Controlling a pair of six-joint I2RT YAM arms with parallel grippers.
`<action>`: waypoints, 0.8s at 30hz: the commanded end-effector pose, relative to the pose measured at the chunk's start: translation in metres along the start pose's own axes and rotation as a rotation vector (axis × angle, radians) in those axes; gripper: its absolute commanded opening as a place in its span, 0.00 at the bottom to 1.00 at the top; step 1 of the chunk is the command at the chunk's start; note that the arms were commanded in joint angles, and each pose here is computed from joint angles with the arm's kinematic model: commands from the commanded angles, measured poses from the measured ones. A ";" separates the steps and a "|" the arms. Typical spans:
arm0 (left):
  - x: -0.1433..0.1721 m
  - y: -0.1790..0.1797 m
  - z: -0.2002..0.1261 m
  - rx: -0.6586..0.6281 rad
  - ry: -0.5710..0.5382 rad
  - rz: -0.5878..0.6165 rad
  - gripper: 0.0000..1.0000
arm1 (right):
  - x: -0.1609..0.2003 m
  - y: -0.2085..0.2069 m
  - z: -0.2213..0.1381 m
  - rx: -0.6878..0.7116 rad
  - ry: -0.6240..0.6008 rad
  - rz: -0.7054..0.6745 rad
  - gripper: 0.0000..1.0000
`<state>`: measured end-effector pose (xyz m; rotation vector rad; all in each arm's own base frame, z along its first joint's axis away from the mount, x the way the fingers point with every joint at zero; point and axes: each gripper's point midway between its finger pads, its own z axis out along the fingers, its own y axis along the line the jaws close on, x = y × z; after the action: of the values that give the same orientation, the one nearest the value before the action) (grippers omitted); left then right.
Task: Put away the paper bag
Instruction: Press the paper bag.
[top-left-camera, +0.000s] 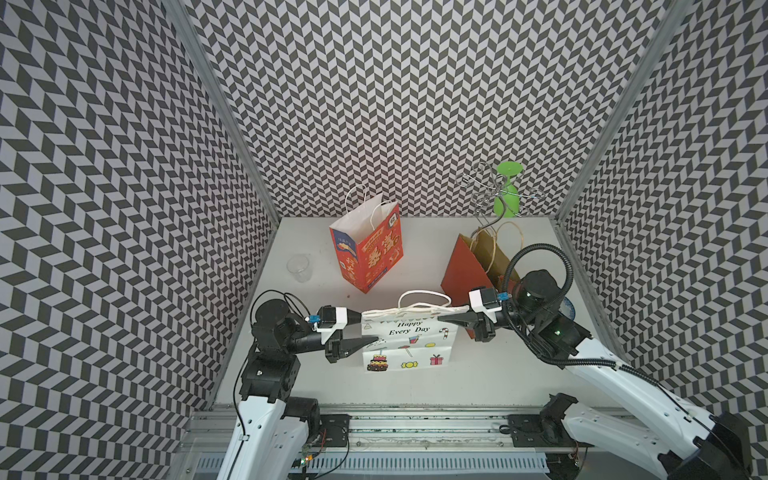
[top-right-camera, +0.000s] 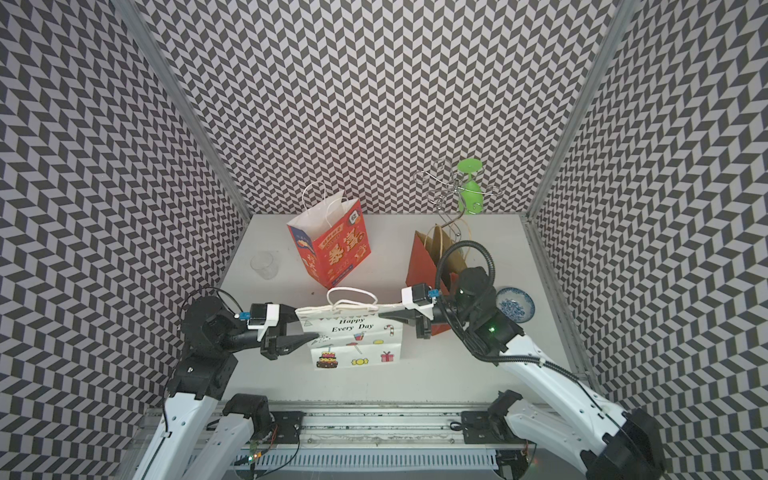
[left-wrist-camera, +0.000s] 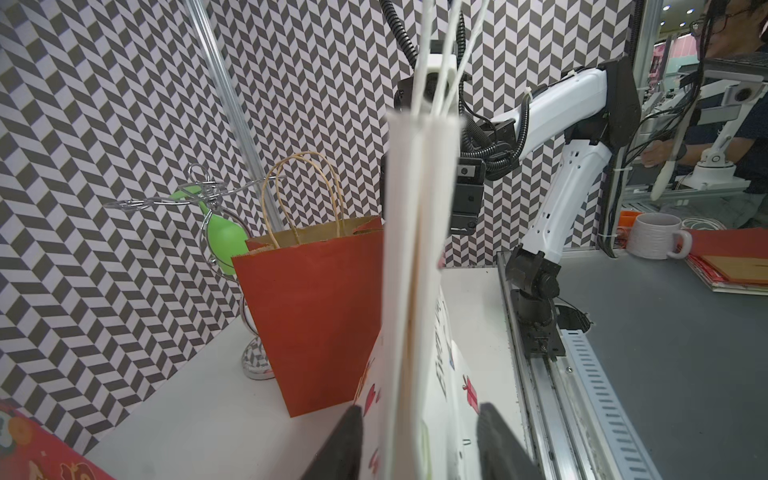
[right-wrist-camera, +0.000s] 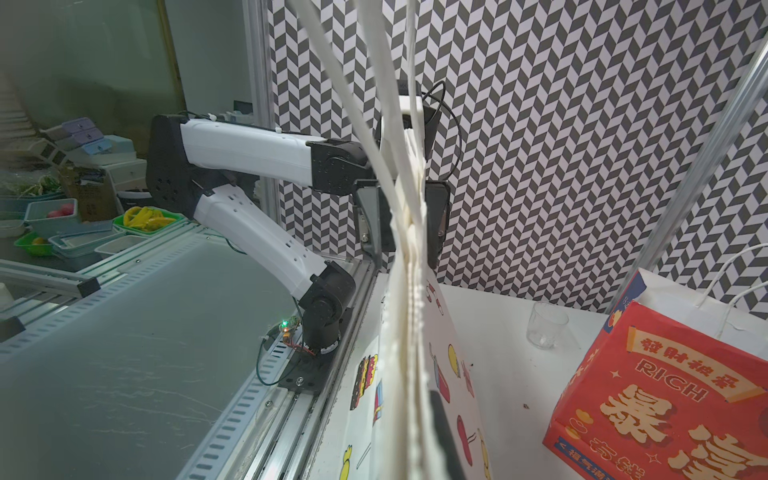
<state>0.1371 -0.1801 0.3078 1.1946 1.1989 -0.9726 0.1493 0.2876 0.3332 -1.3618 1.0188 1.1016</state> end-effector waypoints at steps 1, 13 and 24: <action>0.011 -0.002 -0.001 -0.003 0.018 -0.008 0.56 | -0.029 -0.002 -0.003 -0.007 -0.055 -0.061 0.00; 0.027 -0.002 -0.001 -0.022 0.041 -0.025 0.32 | -0.042 -0.011 -0.004 0.034 -0.069 -0.064 0.00; 0.043 0.000 -0.002 -0.061 0.078 -0.017 0.23 | -0.047 -0.013 -0.006 0.055 -0.076 -0.069 0.00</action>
<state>0.1438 -0.1769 0.2723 1.1833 1.2746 -0.9046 0.1536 0.2859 0.3594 -1.3153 1.0153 1.1059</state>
